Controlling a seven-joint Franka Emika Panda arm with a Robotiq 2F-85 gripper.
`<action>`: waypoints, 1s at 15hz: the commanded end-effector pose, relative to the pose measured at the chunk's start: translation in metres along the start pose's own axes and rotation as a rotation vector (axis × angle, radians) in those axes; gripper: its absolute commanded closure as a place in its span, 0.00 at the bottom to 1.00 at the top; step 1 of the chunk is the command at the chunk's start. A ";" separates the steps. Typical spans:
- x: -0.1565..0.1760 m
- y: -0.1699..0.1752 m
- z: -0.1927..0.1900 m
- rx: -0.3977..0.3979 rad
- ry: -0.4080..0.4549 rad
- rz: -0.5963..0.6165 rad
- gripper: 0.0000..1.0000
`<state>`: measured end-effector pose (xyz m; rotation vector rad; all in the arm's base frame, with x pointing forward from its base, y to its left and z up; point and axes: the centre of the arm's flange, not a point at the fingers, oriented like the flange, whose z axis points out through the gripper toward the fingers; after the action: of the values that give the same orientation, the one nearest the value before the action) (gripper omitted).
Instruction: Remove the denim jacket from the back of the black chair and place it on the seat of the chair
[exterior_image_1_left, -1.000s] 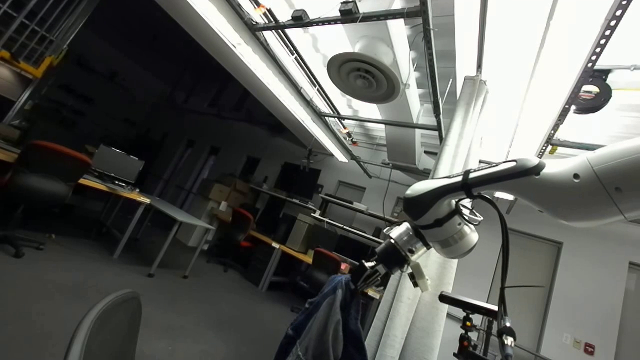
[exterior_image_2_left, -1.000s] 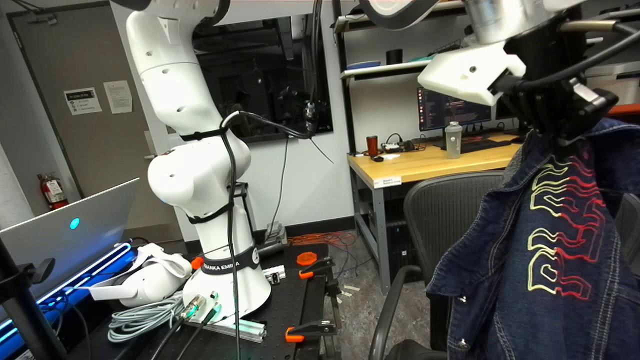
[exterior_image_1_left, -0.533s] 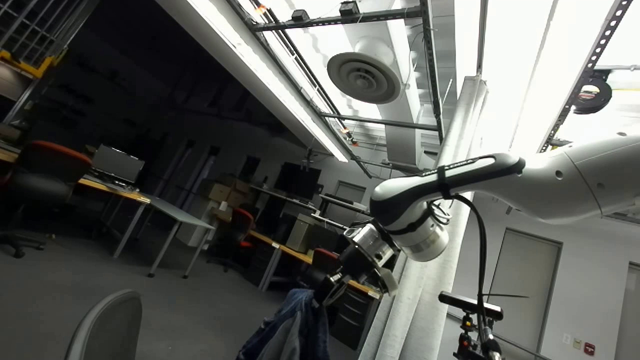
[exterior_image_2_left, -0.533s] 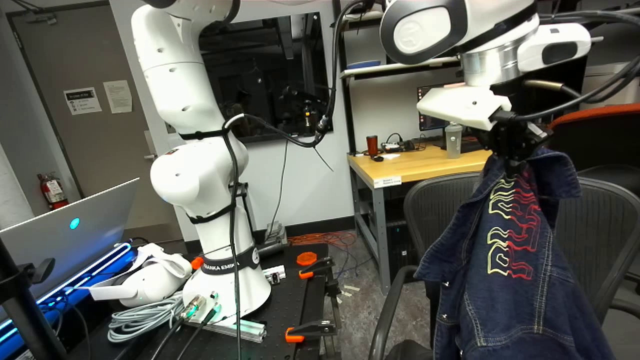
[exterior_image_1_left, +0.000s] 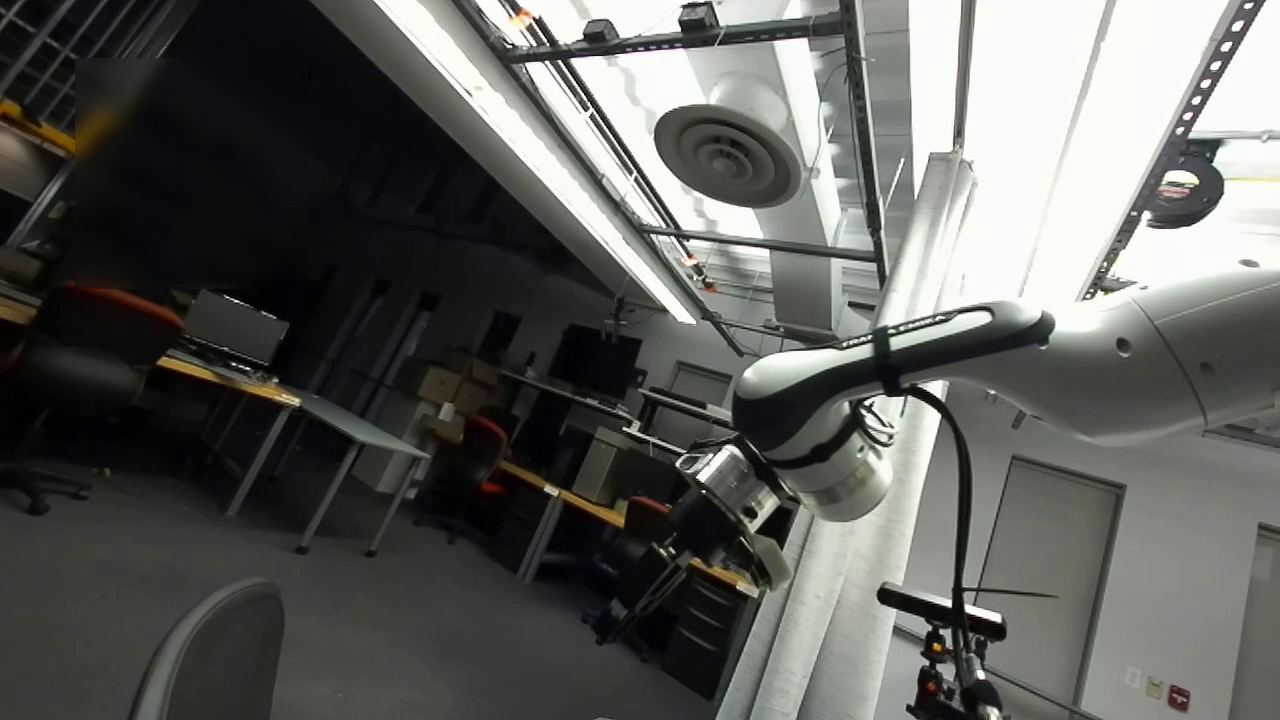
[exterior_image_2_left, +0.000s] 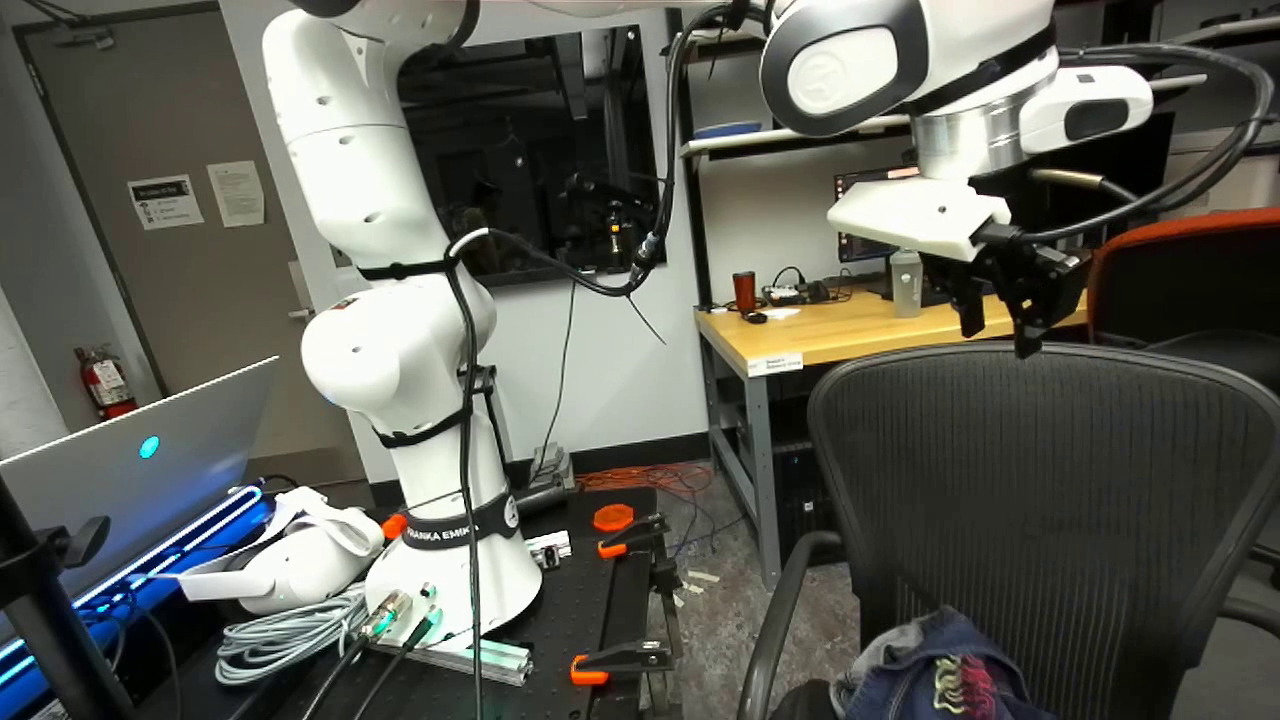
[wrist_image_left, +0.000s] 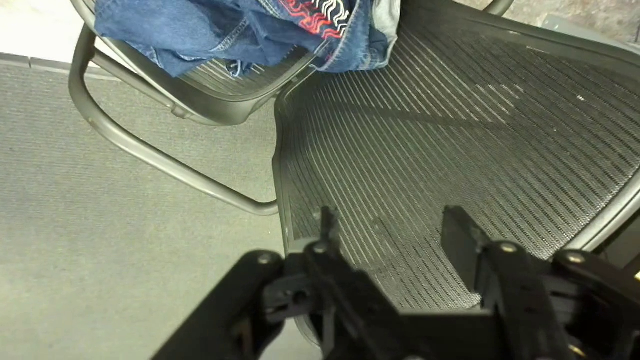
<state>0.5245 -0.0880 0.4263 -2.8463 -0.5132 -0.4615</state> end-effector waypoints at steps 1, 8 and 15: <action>0.000 -0.014 -0.011 0.000 -0.010 -0.023 0.13; 0.002 -0.026 -0.018 -0.010 -0.015 -0.069 0.00; 0.008 -0.023 -0.011 -0.008 -0.007 -0.069 0.00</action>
<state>0.5197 -0.0672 0.4425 -2.8461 -0.6141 -0.4664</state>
